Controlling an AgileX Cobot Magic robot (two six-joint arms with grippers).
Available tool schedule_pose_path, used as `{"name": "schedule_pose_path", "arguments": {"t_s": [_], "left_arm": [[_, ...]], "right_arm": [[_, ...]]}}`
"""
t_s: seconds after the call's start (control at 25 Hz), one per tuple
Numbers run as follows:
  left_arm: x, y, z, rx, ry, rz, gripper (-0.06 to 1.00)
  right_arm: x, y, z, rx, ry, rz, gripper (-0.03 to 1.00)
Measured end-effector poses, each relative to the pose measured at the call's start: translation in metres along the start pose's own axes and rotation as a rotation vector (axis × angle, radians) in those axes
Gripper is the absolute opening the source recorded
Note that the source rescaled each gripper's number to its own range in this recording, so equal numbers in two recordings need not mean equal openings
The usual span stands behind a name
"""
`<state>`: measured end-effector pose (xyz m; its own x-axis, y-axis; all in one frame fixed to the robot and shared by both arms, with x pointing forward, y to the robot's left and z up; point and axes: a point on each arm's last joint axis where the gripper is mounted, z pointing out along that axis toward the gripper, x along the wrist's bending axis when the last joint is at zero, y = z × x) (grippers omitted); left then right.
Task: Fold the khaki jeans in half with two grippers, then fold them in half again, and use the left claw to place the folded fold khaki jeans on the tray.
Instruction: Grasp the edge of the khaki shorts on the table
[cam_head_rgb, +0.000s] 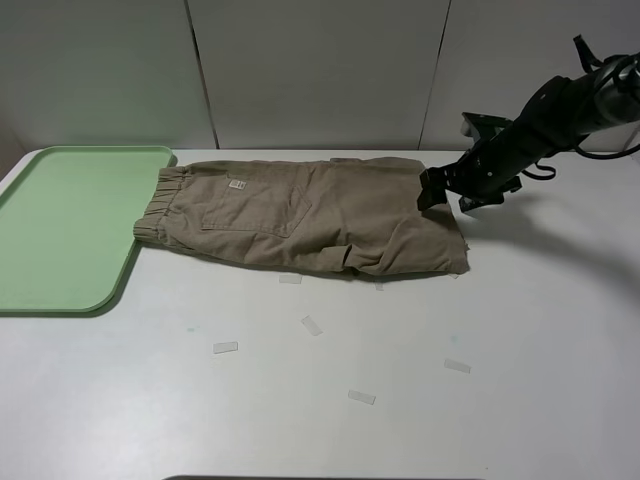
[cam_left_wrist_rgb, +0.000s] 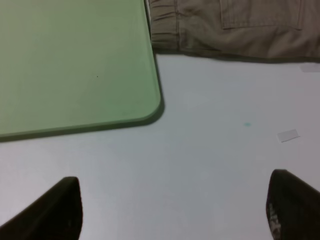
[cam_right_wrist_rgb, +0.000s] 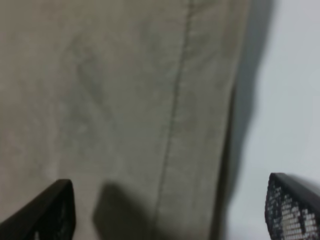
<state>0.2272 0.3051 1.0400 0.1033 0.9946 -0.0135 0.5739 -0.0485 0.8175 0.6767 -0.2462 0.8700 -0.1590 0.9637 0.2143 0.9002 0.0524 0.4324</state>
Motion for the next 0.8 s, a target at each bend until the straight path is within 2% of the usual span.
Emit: {"name": "schedule_pose_path", "arguments": {"t_s": [0.44, 0.56, 0.68, 0.8], "left_arm": [[0.000, 0.000, 0.000, 0.000, 0.000, 0.000, 0.86], [0.000, 0.000, 0.000, 0.000, 0.000, 0.000, 0.86], [0.000, 0.000, 0.000, 0.000, 0.000, 0.000, 0.86], [0.000, 0.000, 0.000, -0.001, 0.000, 0.000, 0.86]], "right_arm": [[0.029, -0.001, 0.005, 0.012, 0.065, 0.016, 0.84], [0.034, -0.002, 0.006, 0.011, 0.071, 0.012, 0.79], [0.035, -0.002, 0.006, 0.010, 0.073, 0.014, 0.62], [0.040, -0.003, 0.008, 0.014, 0.078, 0.004, 0.29]]}}
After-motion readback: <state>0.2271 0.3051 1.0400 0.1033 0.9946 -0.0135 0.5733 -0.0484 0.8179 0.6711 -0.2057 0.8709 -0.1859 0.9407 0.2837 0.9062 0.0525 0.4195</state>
